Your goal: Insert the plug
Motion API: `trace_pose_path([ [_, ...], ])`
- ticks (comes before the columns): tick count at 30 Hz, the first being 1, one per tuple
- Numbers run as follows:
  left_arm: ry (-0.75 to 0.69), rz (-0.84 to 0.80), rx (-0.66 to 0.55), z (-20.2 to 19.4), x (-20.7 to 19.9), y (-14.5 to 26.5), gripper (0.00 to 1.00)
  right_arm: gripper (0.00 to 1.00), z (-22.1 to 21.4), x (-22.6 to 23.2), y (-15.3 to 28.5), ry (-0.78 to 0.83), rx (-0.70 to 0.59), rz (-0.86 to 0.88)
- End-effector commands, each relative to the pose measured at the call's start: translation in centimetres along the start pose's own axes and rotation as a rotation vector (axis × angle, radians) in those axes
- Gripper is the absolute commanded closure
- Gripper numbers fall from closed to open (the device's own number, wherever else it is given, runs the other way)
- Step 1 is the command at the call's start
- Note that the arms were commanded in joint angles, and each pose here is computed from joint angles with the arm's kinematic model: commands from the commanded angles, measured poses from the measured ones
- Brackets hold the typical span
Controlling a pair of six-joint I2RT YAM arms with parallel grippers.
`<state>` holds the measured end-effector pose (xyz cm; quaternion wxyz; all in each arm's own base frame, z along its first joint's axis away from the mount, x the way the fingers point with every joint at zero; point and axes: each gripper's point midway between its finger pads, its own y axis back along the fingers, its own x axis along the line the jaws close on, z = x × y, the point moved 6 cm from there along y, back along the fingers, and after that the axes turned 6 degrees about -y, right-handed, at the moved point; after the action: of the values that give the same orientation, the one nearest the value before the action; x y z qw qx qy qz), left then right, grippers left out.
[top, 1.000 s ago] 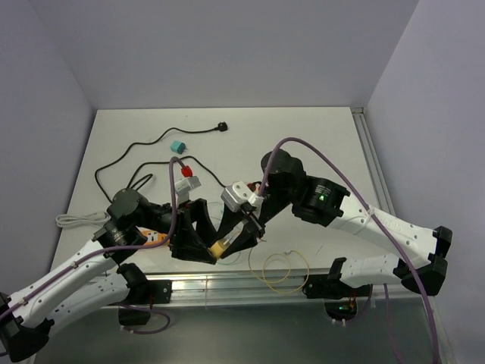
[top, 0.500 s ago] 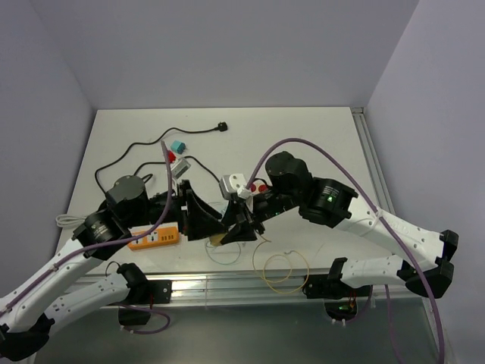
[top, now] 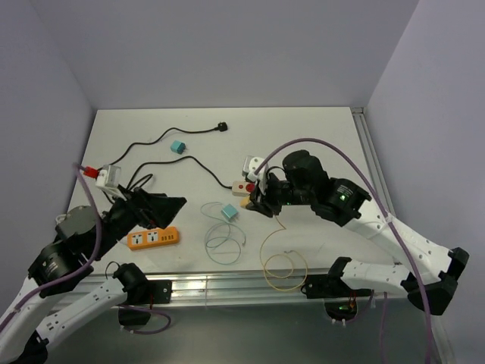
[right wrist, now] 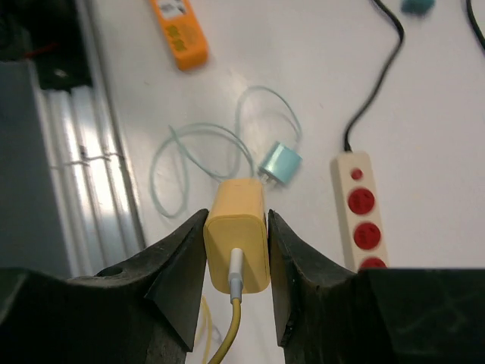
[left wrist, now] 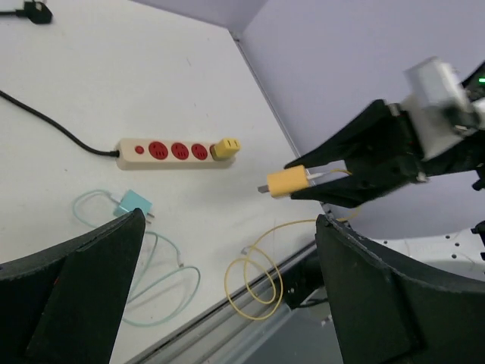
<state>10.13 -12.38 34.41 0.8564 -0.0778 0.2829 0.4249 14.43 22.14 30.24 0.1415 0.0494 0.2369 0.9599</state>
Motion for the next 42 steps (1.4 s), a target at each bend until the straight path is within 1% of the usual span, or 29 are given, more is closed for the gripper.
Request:
trace_pose_path([
  [1,-0.019,0.068,-0.075,0.4,1.3,0.3,0.01,1.0,-0.6,-4.0,-0.6,0.024,0.119,-0.15],
  [2,-0.016,0.055,-0.081,0.3,1.3,0.5,0.0,1.0,-0.3,-5.1,-0.2,0.014,0.148,-0.19],
  [5,-0.013,0.041,-0.079,-0.1,1.3,0.3,0.0,1.0,-1.2,-7.6,-1.3,0.049,0.241,-0.224],
  [7,-0.013,0.032,-0.068,-0.6,1.4,-0.1,0.0,1.0,-2.5,-10.3,-1.9,0.017,0.304,-0.251],
  [9,-0.015,0.017,-0.063,-0.9,1.4,-0.3,0.0,1.0,-3.7,-13.1,-1.4,-0.03,0.352,-0.319],
  [10,-0.017,0.016,-0.059,-1.1,1.5,-0.5,0.01,1.0,-4.8,-13.9,-2.0,-0.029,0.405,-0.299],
  [13,-0.018,-0.004,-0.056,-1.4,1.4,-0.8,0.01,1.0,-5.8,-15.0,-3.4,-0.019,0.431,-0.246],
  [15,-0.028,-0.013,-0.049,-1.6,1.3,-1.0,0.01,1.0,-6.1,-15.3,-4.0,-0.001,0.445,-0.209],
  [18,-0.043,-0.007,-0.042,-1.6,1.3,-1.2,0.0,1.0,-6.6,-16.3,-4.8,0.002,0.507,-0.19],
  [19,-0.047,-0.002,-0.043,-1.6,1.4,-1.2,0.0,1.0,-7.4,-16.8,-5.4,-0.014,0.539,-0.171],
  [21,-0.054,0.004,-0.043,-1.7,1.6,-1.4,0.0,1.0,-7.1,-17.2,-5.5,-0.03,0.56,-0.156],
  [22,-0.055,0.011,-0.042,-1.9,1.8,-1.4,0.01,1.0,-7.7,-17.6,-6.0,-0.048,0.586,-0.145],
  [27,-0.054,0.004,-0.04,-2.3,1.9,-1.8,0.0,1.0,-9.4,-18.6,-6.7,-0.103,0.66,-0.161],
  [32,-0.07,0.02,-0.017,-2.6,2.1,-2.3,0.01,1.0,-11.1,-18.3,-7.0,-0.131,0.676,-0.163],
  [37,-0.071,0.006,0.001,-2.8,1.9,-2.6,0.01,1.0,-11.5,-18.0,-7.1,-0.142,0.665,-0.157],
  [42,-0.063,0.001,0.013,-3.2,1.9,-2.8,0.0,1.0,-12.7,-18.0,-6.9,-0.157,0.69,-0.168],
])
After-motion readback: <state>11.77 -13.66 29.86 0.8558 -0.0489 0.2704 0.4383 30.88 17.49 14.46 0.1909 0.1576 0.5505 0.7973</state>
